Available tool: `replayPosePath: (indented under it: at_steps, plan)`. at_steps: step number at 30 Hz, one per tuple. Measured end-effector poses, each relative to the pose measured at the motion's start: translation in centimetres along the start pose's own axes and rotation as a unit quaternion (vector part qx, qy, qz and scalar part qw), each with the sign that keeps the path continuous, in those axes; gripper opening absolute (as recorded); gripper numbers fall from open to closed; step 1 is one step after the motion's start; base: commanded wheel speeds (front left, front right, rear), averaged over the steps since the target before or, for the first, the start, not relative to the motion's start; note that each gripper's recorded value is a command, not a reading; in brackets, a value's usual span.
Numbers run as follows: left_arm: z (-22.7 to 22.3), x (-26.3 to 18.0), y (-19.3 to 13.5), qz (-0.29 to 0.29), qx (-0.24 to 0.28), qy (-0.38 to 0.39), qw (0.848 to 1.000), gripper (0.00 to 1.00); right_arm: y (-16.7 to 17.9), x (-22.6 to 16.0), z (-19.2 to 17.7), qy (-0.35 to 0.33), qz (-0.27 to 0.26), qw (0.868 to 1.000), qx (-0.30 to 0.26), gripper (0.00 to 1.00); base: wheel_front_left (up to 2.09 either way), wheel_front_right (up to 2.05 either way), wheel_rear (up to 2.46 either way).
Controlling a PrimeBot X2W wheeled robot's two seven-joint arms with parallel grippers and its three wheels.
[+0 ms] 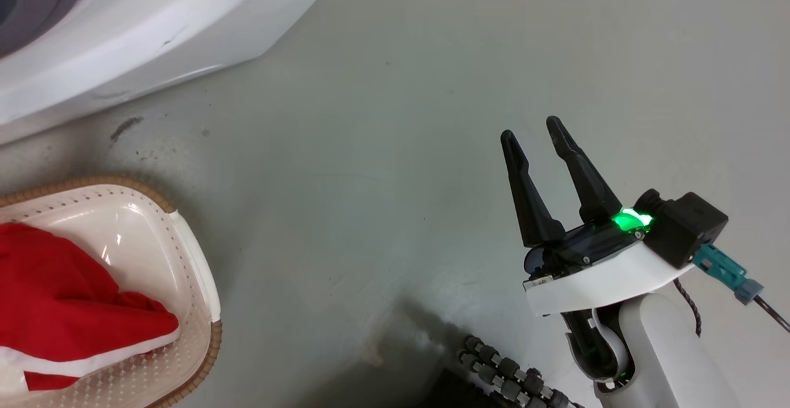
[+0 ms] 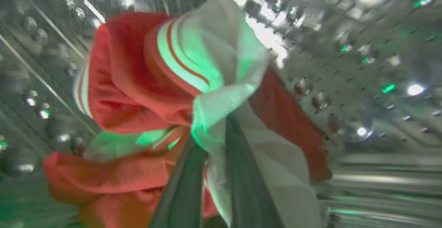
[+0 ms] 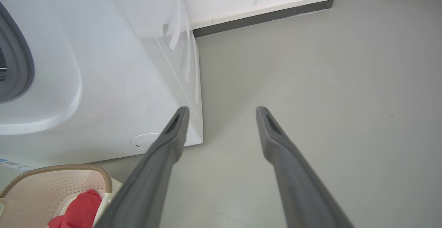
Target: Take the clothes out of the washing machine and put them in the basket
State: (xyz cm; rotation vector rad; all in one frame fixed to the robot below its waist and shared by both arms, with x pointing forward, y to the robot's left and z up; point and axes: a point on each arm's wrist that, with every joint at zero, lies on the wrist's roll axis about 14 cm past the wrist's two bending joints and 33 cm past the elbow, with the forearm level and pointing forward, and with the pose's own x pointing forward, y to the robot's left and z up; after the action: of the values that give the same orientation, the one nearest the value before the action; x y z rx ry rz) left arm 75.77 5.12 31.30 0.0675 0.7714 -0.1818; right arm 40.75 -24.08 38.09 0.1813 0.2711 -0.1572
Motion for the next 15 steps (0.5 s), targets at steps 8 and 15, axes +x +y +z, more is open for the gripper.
replayPosePath:
  at_steps: [8, 15]
  plan:
    - [2.9, -4.6, -0.3, -0.001, 0.022, -0.169, 0.985, 0.0, 0.0, -0.4, 2.6, -0.036, 0.005, 0.999, -0.013, 1.0, 0.0, 0.0, 0.0]
    - [3.7, -10.5, -0.5, -0.008, 0.033, -0.275, 0.961, 0.0, 0.8, -1.9, 4.1, -0.059, 0.017, 0.998, -0.019, 1.0, 0.0, 0.0, 0.0]
